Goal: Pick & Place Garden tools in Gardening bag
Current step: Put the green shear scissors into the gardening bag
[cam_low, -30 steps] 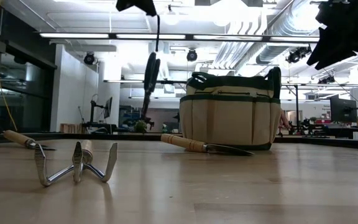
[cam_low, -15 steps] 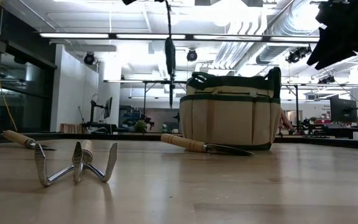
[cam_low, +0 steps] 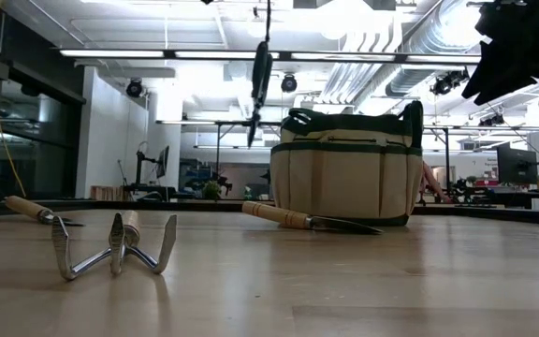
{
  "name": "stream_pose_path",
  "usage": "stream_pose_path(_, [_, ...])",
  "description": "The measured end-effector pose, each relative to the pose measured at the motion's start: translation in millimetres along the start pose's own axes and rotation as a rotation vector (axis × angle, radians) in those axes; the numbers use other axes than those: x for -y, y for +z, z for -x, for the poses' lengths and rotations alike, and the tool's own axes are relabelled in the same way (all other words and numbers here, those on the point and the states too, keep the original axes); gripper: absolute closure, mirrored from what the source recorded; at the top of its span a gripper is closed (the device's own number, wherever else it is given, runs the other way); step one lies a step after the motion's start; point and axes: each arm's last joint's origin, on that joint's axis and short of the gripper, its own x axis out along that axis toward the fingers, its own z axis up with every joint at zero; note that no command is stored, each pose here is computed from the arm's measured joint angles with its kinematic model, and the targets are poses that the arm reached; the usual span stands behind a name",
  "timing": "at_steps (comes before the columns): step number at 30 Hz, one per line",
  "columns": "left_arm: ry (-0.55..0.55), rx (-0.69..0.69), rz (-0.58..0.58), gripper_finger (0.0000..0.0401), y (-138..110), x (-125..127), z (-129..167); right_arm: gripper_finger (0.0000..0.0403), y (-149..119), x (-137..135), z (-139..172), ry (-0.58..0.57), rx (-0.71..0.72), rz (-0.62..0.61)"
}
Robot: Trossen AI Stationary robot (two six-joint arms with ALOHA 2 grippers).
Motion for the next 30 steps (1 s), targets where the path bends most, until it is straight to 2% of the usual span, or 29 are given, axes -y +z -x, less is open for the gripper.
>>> stream_pose_path(9, [-0.028,0.036,-0.007,0.0401,3,4,0,0.0188,0,0,0,0.0,0.0,0.0])
stream_pose_path(19, [0.009,0.018,-0.037,0.0401,0,14,-27,0.0188,0,0,0,0.0,0.0,0.001])
stream_pose_path(30, [-0.024,0.067,-0.043,0.0401,5,16,-29,0.0188,0,0,0,0.0,0.0,0.001])
